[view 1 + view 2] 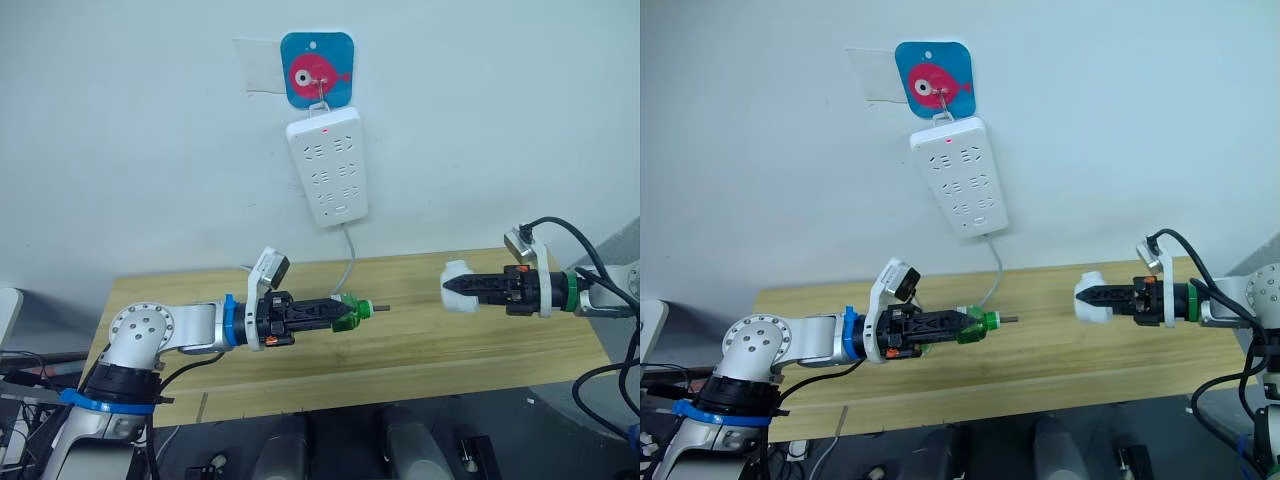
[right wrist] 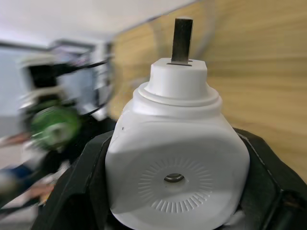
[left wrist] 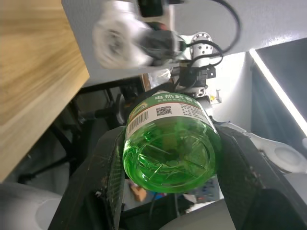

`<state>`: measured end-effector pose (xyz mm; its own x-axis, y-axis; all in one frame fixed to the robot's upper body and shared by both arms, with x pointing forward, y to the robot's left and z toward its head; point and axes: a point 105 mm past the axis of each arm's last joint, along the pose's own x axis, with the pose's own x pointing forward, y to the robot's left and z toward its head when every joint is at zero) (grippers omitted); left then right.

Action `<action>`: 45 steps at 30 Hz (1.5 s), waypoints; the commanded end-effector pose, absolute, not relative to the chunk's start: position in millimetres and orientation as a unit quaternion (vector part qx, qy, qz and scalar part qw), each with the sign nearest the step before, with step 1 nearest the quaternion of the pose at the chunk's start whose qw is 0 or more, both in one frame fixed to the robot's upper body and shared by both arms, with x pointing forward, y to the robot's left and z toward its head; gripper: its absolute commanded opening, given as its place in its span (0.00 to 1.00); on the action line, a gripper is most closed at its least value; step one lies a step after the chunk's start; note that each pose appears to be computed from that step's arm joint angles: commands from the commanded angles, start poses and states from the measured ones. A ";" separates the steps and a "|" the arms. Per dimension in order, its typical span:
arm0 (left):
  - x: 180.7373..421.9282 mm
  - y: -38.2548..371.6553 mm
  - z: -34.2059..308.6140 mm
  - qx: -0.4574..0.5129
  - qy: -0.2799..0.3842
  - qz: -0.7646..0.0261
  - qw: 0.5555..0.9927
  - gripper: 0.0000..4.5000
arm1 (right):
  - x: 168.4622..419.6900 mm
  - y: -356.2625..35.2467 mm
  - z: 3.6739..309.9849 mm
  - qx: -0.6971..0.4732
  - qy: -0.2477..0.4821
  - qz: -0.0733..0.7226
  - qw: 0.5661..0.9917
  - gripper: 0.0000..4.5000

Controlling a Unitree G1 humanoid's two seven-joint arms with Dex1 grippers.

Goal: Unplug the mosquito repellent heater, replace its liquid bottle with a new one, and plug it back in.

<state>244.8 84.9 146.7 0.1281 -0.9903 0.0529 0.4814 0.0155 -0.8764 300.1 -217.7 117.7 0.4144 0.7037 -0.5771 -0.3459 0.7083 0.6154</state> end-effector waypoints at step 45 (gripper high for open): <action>208.0 71.6 142.2 -0.361 0.282 -0.627 0.630 0.51 | 328.0 -357.0 64.7 -0.079 0.528 0.103 0.839 0.99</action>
<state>213.1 75.0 137.6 0.0918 -0.9930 0.0743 0.5703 -0.0088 -0.8214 330.4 -346.1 49.4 0.4017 0.1003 -0.9103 -0.2790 0.9601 -0.0173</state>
